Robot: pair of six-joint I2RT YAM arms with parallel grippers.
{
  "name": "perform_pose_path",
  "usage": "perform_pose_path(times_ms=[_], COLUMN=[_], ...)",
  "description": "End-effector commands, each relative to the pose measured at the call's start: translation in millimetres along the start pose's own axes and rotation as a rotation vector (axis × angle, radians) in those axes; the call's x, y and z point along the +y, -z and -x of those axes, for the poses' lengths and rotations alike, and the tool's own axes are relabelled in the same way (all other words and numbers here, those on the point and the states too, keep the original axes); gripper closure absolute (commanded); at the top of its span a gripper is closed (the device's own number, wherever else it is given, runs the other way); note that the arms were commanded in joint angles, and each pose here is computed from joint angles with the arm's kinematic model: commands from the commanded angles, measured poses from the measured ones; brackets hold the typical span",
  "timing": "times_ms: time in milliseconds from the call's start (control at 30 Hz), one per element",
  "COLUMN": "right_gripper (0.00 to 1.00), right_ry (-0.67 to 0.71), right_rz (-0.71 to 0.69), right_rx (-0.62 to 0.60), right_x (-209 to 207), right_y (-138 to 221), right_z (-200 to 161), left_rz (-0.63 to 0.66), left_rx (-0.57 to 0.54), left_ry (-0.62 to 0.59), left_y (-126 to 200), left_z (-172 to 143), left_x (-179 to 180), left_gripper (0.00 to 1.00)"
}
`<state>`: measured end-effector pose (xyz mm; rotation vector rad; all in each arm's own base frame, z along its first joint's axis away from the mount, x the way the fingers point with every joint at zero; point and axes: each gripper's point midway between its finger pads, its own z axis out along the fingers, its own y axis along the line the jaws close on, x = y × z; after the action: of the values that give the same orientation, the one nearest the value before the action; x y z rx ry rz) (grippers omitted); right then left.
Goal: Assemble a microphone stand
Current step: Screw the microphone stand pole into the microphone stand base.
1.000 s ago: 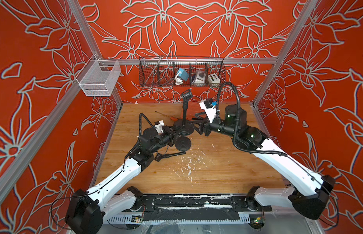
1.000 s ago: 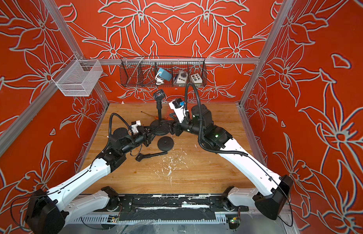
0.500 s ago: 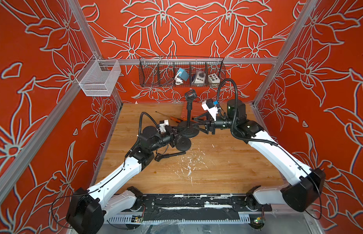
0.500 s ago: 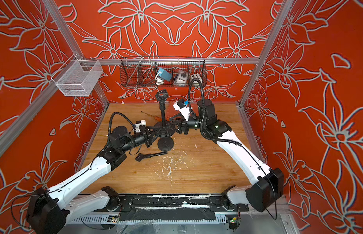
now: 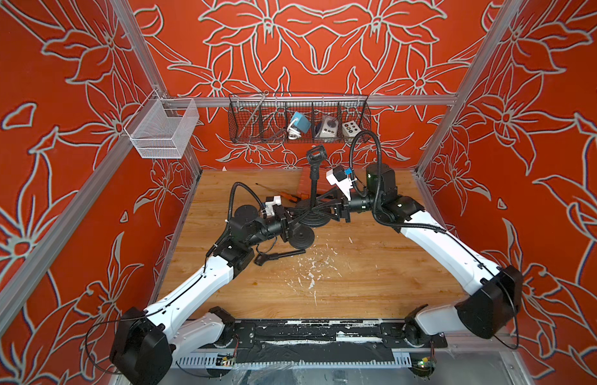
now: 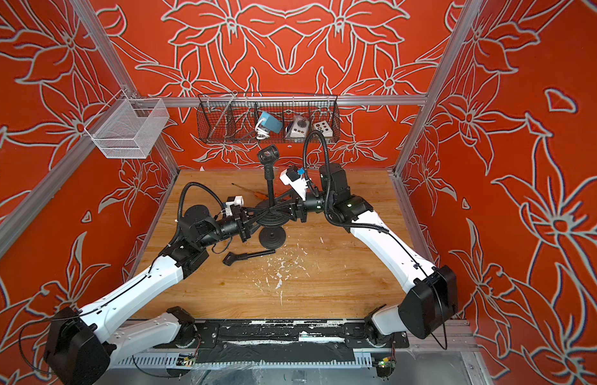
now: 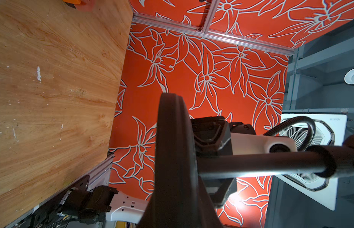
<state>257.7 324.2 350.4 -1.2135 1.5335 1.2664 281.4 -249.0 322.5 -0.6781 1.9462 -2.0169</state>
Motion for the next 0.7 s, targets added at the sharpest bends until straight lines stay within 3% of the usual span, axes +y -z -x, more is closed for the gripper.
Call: perform_pose_path(times_ms=[0, 133, 233, 300, 367, 667], right_gripper=[0.60, 0.67, 0.80, 0.98, 1.00, 1.00], right_ry=[0.032, 0.018, 0.014, 0.007, 0.000, -0.117], right_rz=[0.036, 0.024, 0.012, -0.015, -0.077, -0.807], right_rx=[-0.028, -0.030, -0.029, -0.025, -0.016, 0.021], right_x=[3, -1, -2, -4, -9, -50], right_y=[-4, -6, -7, -6, -6, 22], right_z=[9, 10, 8, 5, 0, -26], left_rz=[-0.144, -0.141, -0.143, -0.147, -0.145, -0.174], left_rx=[0.047, 0.045, 0.042, 0.034, 0.023, -0.012], left_ry=[-0.093, -0.095, -0.097, -0.100, -0.099, -0.111], left_y=[3, 2, 1, 1, 0, -2], left_z=[-12, -11, -10, -8, -6, 2], left_x=[-49, -47, -47, -48, -48, -56], left_gripper=[1.00, 1.00, 1.00, 1.00, 1.00, 1.00])
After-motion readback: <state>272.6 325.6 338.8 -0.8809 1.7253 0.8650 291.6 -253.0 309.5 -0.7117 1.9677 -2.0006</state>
